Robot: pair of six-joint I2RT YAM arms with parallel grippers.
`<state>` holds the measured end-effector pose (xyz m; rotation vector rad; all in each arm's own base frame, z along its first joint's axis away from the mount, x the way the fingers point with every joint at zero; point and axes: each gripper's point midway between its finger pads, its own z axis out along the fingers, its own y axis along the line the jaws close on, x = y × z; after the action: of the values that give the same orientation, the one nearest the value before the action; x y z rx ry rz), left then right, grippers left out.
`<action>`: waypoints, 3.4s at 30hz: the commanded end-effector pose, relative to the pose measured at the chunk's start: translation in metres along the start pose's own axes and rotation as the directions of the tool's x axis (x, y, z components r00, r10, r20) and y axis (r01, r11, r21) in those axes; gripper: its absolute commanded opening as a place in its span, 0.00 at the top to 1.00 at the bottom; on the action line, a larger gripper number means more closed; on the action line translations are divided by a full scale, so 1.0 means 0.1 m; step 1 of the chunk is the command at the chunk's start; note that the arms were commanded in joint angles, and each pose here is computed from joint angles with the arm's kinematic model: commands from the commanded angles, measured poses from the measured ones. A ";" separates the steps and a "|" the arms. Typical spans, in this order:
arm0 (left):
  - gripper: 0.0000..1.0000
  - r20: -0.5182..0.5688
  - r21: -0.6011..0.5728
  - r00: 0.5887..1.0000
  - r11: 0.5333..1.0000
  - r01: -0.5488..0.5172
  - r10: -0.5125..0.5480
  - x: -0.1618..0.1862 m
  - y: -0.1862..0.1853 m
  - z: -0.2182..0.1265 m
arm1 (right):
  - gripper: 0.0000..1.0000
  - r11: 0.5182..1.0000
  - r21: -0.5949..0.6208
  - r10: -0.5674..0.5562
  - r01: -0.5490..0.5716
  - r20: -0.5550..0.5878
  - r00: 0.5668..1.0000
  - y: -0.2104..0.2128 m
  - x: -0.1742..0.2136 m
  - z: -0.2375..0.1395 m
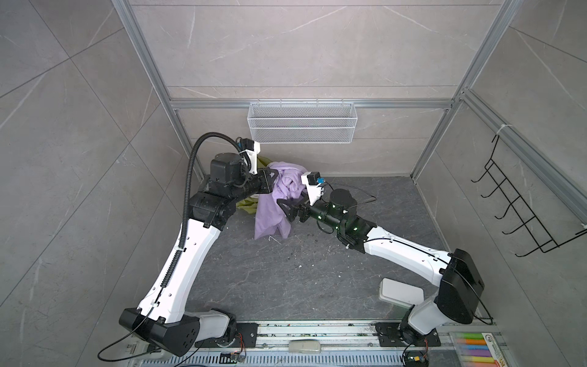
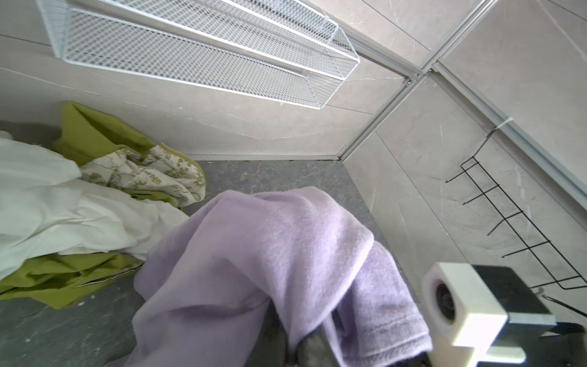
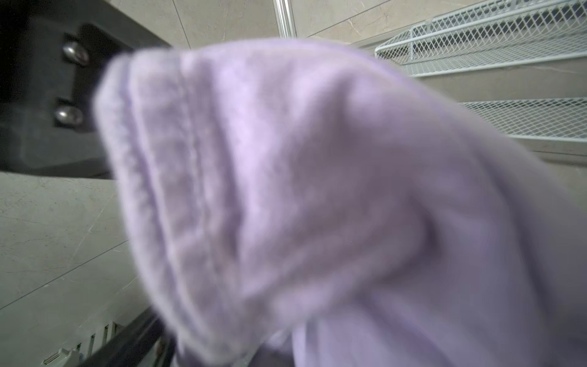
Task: Pick out a specific cloth from the pile
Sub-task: 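Bring the right gripper to the hanging purple shirt and grasp it, then carry the purple shirt with both grippers toward the robot and lower it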
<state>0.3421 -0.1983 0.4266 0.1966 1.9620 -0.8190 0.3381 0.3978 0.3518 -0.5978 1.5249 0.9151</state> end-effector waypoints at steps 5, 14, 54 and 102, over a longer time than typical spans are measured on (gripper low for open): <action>1.00 0.160 0.197 0.987 0.979 -0.047 0.015 -0.40 -0.77 -0.21 | 0.01 0.996 0.080 -0.055 0.051 0.049 0.997 -0.10 0.03 0.06; 1.00 0.156 0.298 0.988 0.954 -0.033 -0.015 -0.36 -1.10 -0.18 | 0.06 0.982 0.185 -0.051 0.040 0.054 0.997 -0.28 0.05 -0.01; 1.00 -0.005 0.299 1.000 0.954 0.006 -0.005 0.58 -1.23 -0.21 | 1.00 0.992 0.114 -0.041 0.061 -0.166 0.985 0.11 0.05 -1.56; 1.00 -0.559 -0.178 0.787 0.965 0.192 -0.260 3.98 0.46 0.08 | 0.87 0.898 0.359 0.424 -0.255 -0.549 0.720 -0.28 2.91 -2.11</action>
<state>0.1682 -0.2745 0.1068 0.2507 2.5343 -1.0181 0.1849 0.2587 0.0727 -0.5368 2.3428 0.8582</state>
